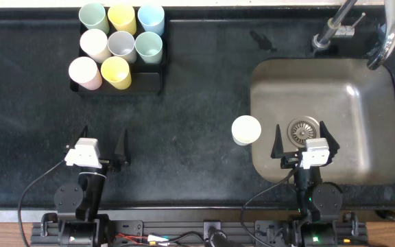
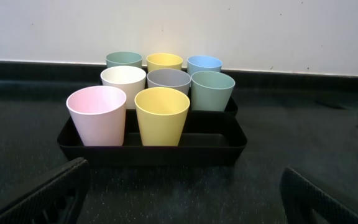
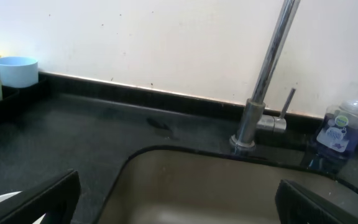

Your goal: Store Cups

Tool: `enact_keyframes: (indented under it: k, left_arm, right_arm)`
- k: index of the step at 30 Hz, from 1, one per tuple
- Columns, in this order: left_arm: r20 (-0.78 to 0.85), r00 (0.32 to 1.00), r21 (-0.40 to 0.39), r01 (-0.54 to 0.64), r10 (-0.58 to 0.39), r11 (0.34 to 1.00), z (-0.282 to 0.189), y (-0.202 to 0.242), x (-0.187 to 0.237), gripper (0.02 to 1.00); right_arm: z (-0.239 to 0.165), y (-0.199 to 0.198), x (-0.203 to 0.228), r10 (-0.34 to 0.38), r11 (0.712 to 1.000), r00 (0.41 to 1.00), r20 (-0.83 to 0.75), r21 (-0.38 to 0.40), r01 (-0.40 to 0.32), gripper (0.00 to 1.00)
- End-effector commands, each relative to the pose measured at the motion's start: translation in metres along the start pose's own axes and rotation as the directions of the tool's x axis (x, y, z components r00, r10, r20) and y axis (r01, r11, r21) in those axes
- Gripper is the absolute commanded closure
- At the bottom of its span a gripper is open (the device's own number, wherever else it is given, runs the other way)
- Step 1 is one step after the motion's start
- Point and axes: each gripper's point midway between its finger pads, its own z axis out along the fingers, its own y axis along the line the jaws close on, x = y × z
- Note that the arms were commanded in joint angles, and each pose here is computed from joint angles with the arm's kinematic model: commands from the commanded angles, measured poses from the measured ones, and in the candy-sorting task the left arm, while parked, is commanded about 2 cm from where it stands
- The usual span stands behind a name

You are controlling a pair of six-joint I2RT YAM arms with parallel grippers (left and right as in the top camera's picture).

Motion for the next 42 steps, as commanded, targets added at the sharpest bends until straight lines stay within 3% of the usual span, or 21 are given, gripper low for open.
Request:
enact_keyframes:
  k: [1,19,20,23,25,30,35,38,39,42]
  left_arm:
    - [0.005,1.000,0.011,0.002,-0.002,1.000,0.000,-0.002,0.000,0.020]
    - [0.004,1.000,0.011,0.002,-0.002,1.000,0.000,-0.002,0.000,0.018]
    - [0.005,1.000,0.011,0.002,-0.002,1.000,0.000,-0.002,0.000,0.020]
    - [0.005,1.000,0.011,0.003,-0.003,1.000,0.000,-0.002,0.000,0.020]
    - [0.004,1.000,0.011,0.003,-0.003,1.000,0.000,-0.002,0.000,0.018]
    - [0.005,1.000,0.011,0.002,-0.002,1.000,0.000,-0.002,0.000,0.018]
    - [0.005,1.000,0.011,0.003,-0.003,1.000,0.000,-0.002,0.000,0.020]
    - [0.004,1.000,0.011,0.002,-0.002,1.000,0.000,-0.002,0.000,0.018]
    - [0.004,1.000,0.011,0.002,-0.002,1.000,0.000,-0.002,0.000,0.018]
    - [0.005,1.000,0.011,0.003,-0.003,1.000,0.000,-0.002,0.000,0.020]
  right_arm:
    - [0.000,0.001,0.003,0.000,1.000,1.000,0.003,-0.003,0.000,0.007]
    - [0.000,0.003,0.002,0.001,1.000,1.000,0.006,-0.014,-0.001,0.005]
    - [0.000,0.003,0.002,0.012,1.000,1.000,0.005,-0.015,-0.012,0.005]
    - [0.001,0.003,0.002,0.172,0.985,0.985,-0.017,-0.010,-0.172,0.005]
    - [0.004,0.004,-0.004,0.203,0.979,0.977,-0.063,-0.015,-0.204,0.007]
    - [0.009,0.012,-0.037,0.198,0.973,0.949,-0.245,-0.068,-0.221,0.005]
    - [0.000,0.016,-0.081,0.066,0.980,0.914,-0.401,-0.145,-0.134,0.005]
    - [-0.009,0.014,-0.097,0.064,0.979,0.861,-0.505,-0.137,-0.152,0.005]
    - [-0.029,0.022,-0.082,0.060,0.963,0.617,-0.784,-0.116,-0.242,0.005]
    - [-0.030,0.031,-0.070,0.049,0.947,0.508,-0.860,-0.122,-0.297,0.005]
